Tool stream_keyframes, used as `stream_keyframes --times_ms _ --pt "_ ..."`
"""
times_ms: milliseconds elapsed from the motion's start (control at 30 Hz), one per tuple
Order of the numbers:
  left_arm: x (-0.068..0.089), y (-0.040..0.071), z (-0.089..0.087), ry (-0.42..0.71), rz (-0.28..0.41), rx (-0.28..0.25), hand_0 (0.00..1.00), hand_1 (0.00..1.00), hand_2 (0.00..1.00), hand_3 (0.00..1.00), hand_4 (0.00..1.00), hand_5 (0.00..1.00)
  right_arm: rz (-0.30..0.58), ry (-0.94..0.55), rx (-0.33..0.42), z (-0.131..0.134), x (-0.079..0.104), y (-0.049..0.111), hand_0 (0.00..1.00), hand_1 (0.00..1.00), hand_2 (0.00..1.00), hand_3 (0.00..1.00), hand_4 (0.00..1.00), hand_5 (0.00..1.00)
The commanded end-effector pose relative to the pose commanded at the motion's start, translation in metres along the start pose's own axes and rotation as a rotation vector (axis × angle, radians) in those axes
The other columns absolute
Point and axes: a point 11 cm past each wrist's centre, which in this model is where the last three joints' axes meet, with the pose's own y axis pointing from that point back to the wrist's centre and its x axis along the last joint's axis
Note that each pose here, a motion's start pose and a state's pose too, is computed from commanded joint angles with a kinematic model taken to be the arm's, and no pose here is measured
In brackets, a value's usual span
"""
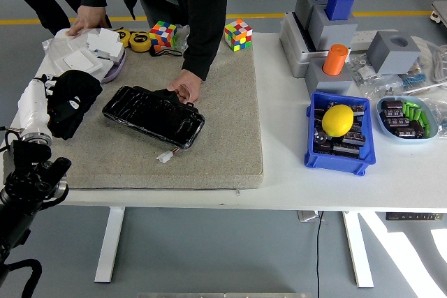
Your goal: Pick the rag up,wipe the panel,place it on the desk
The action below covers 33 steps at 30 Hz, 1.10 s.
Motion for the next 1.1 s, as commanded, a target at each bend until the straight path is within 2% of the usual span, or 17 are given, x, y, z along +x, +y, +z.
stream_keyframes --times_ms 33,67,167,367,633,667,833,867,1033,1067,1100 --pt "-0.001 0.001 -0.002 -0.001 -0.009 0.003 0.225 0.319 0.385 0.571 0.722 0.002 0.0 0.001 0.0 0.0 0.0 0.0 0.531 0.554 0.49 0.523 0.892 0.341" --pt "-0.002 0.002 -0.003 -0.004 -0.017 0.005 0.283 0.458 0.504 0.575 0.749 0.002 0.0 0.001 -0.001 0.0 0.0 0.0 0.531 0.554 0.49 0.523 0.892 0.341" --pt "-0.005 0.006 -0.007 -0.011 -0.049 -0.001 0.283 0.458 0.504 0.575 0.749 0.002 -0.001 0.003 0.0 0.0 0.0 0.0 0.531 0.554 0.49 0.523 0.892 0.341" --pt "-0.008 0.013 -0.004 -0.007 -0.07 -0.043 0.279 0.456 0.505 0.572 0.741 0.002 -0.001 0.008 -0.001 0.0 0.0 0.0 0.531 0.554 0.49 0.522 0.892 0.341" --pt "-0.004 0.014 -0.02 -0.037 -0.085 0.004 0.305 0.48 0.514 0.572 0.77 0.002 -0.003 0.007 0.005 -0.002 0.0 0.0 0.531 0.554 0.49 0.522 0.892 0.341" --pt "-0.003 0.014 -0.023 -0.039 -0.088 0.013 0.488 0.639 0.608 0.582 0.913 0.055 -0.002 0.008 0.004 -0.002 0.001 0.0 0.531 0.553 0.49 0.523 0.892 0.34" --pt "-0.004 0.016 -0.028 -0.053 -0.112 0.035 0.488 0.639 0.608 0.582 0.913 0.055 -0.001 0.01 -0.003 0.002 0.001 0.001 0.531 0.553 0.49 0.523 0.892 0.34" --pt "-0.004 0.016 -0.028 -0.052 -0.115 0.036 0.643 0.759 0.78 0.749 0.981 0.129 -0.001 0.01 -0.002 0.001 0.001 0.0 0.531 0.554 0.49 0.523 0.892 0.341" --pt "-0.004 0.02 -0.025 -0.033 -0.124 0.031 0.643 0.759 0.78 0.749 0.981 0.129 -0.003 0.005 0.005 -0.002 0.0 0.0 0.531 0.554 0.49 0.523 0.892 0.341" --pt "-0.004 0.021 -0.024 -0.027 -0.124 0.028 0.72 0.85 0.895 0.854 0.998 0.256 -0.003 0.004 0.005 -0.002 0.0 0.0 0.532 0.554 0.49 0.523 0.892 0.34" --pt "-0.004 0.022 -0.022 -0.02 -0.124 0.023 0.72 0.85 0.895 0.854 0.998 0.256 -0.003 0.003 0.004 -0.001 0.0 0.0 0.532 0.554 0.49 0.523 0.892 0.34"
